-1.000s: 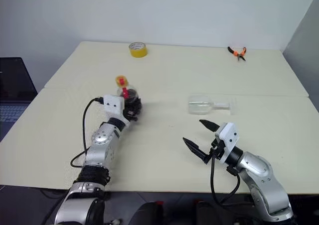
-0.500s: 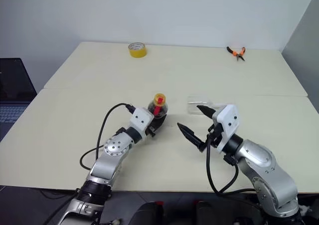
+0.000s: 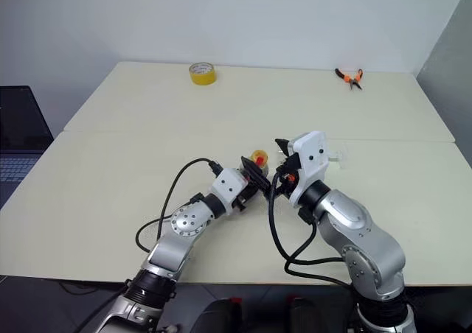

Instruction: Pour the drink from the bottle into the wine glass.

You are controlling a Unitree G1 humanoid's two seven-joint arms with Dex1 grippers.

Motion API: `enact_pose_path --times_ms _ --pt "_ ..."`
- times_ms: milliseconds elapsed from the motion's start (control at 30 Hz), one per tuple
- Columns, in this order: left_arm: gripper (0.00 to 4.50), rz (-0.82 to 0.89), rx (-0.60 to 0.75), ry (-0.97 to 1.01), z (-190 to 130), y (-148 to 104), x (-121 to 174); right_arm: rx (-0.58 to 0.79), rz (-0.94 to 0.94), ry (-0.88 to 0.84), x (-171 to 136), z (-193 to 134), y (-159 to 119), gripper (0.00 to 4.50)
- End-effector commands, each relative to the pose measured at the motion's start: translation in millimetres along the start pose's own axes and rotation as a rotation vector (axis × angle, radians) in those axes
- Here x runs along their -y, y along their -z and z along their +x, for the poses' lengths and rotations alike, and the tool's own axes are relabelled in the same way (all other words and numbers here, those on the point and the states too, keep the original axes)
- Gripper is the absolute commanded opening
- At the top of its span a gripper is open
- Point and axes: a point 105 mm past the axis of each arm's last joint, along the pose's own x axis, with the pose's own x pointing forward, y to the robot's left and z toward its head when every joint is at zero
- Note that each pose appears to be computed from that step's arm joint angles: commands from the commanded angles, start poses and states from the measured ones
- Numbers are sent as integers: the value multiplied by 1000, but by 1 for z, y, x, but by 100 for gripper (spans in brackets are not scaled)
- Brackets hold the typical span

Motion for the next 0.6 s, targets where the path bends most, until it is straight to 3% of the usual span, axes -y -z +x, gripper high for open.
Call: enact_pose_path --times_ms 33,367,467,600 --pt "195 48 105 -6 4 -29 -4 16 -20 -4 -4 4 -7 450" --pt "194 48 104 -7 3 -28 -2 -6 -17 22 -1 6 -1 450" --pt "194 47 104 -8 3 -28 -1 -16 -21 20 0 6 1 388" --pt "194 46 104 -8 3 -28 -1 -23 -20 21 0 5 3 246"
